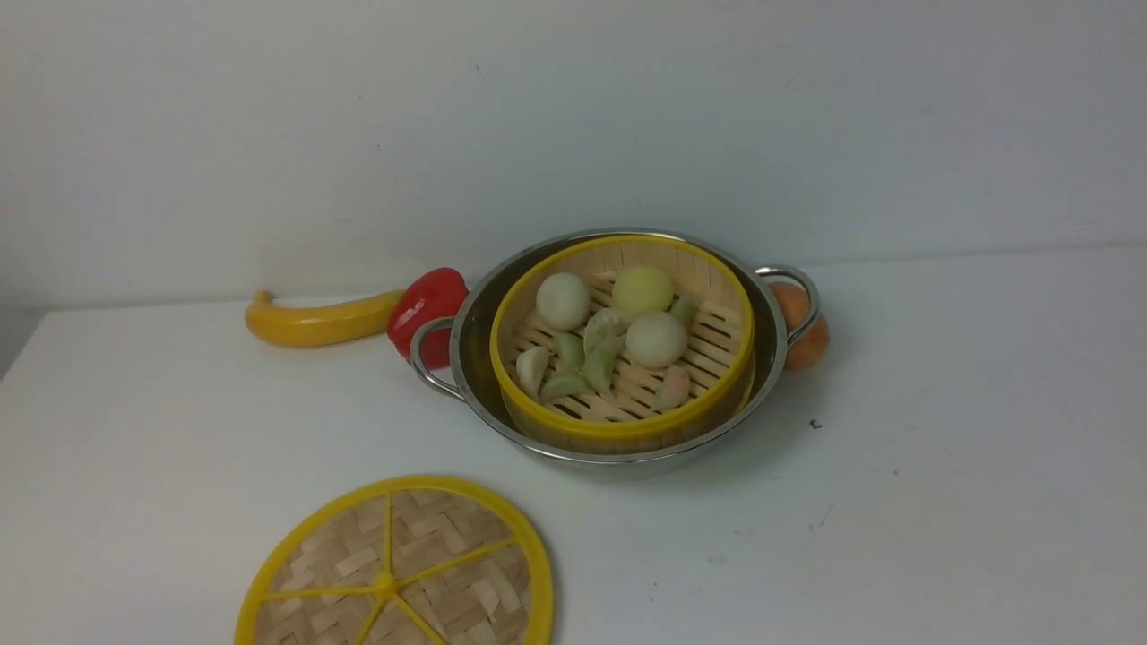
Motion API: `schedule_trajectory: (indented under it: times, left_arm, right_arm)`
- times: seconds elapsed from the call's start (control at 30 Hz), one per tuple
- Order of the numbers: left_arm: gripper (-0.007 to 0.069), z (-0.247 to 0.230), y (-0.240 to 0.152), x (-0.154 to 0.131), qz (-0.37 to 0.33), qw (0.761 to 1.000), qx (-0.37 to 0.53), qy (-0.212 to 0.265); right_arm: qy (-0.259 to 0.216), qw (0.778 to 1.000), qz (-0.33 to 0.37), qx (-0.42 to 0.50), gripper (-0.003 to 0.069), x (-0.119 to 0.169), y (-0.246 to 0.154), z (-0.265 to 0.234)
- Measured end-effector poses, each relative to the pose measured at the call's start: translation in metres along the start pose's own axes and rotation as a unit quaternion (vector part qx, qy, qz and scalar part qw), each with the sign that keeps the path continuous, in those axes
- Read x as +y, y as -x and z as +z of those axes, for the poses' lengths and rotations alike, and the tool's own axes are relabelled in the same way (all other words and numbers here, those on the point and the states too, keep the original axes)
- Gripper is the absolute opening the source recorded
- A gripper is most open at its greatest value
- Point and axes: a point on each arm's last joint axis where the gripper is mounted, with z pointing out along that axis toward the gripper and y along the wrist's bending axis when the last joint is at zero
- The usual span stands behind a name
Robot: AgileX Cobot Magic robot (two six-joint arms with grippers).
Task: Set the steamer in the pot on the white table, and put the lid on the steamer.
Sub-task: 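Grasp the bamboo steamer lid lying on the table by its centre knob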
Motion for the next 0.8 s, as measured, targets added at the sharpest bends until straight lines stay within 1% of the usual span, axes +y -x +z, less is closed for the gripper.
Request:
schedule_trajectory:
  times: [0.07, 0.1, 0.13, 0.2, 0.23, 0.33, 0.37, 0.4, 0.43, 0.47, 0.5, 0.57, 0.67, 0.77, 0.8]
  left_arm:
    - [0.0241, 0.000, 0.000, 0.000, 0.000, 1.000, 0.000, 0.000]
    - [0.0241, 0.000, 0.000, 0.000, 0.000, 1.000, 0.000, 0.000]
    - [0.0241, 0.000, 0.000, 0.000, 0.000, 1.000, 0.000, 0.000]
    - [0.0241, 0.000, 0.000, 0.000, 0.000, 1.000, 0.000, 0.000]
    - [0.0241, 0.000, 0.000, 0.000, 0.000, 1.000, 0.000, 0.000]
    - [0.0241, 0.000, 0.000, 0.000, 0.000, 1.000, 0.000, 0.000]
    - [0.0241, 0.000, 0.000, 0.000, 0.000, 1.000, 0.000, 0.000]
    - [0.0241, 0.000, 0.000, 0.000, 0.000, 1.000, 0.000, 0.000]
    - [0.0241, 0.000, 0.000, 0.000, 0.000, 1.000, 0.000, 0.000]
    - [0.0241, 0.000, 0.000, 0.000, 0.000, 1.000, 0.000, 0.000]
    - [0.0241, 0.000, 0.000, 0.000, 0.000, 1.000, 0.000, 0.000]
    - [0.0241, 0.000, 0.000, 0.000, 0.000, 1.000, 0.000, 0.000]
    - [0.0241, 0.000, 0.000, 0.000, 0.000, 1.000, 0.000, 0.000]
    - [0.0241, 0.000, 0.000, 0.000, 0.000, 1.000, 0.000, 0.000]
    - [0.0241, 0.000, 0.000, 0.000, 0.000, 1.000, 0.000, 0.000]
  right_arm:
    - [-0.013, 1.000, -0.006, -0.012, 0.0109, 0.000, -0.012, -0.032]
    - [-0.015, 1.000, -0.007, -0.013, 0.0113, 0.000, -0.018, -0.039]
    - [-0.019, 1.000, -0.008, -0.009, 0.0120, 0.000, -0.034, -0.054]
    - [-0.025, 1.000, -0.011, 0.001, 0.0131, -0.001, -0.058, -0.070]
    - [-0.026, 1.000, -0.012, 0.002, 0.0132, -0.001, -0.061, -0.072]
    - [-0.046, 0.998, -0.034, 0.030, 0.0152, -0.004, -0.120, -0.105]
    - [-0.047, 0.998, -0.034, 0.031, 0.0153, -0.004, -0.120, -0.105]
    - [-0.057, 0.997, -0.043, 0.042, 0.0160, -0.007, -0.143, -0.118]
    - [-0.063, 0.996, -0.045, 0.045, 0.0165, -0.008, -0.155, -0.125]
    - [-0.064, 0.996, -0.045, 0.046, 0.0165, -0.008, -0.158, -0.126]
    - [-0.077, 0.995, -0.040, 0.045, 0.0172, -0.011, -0.180, -0.137]
    - [-0.087, 0.995, -0.036, 0.038, 0.0177, -0.013, -0.196, -0.145]
    - [-0.107, 0.994, -0.011, 0.009, 0.0187, -0.016, -0.242, -0.161]
    - [-0.125, 0.992, -0.006, -0.017, 0.0193, -0.018, -0.290, -0.171]
    - [-0.127, 0.991, -0.006, -0.028, 0.0195, -0.018, -0.298, -0.174]
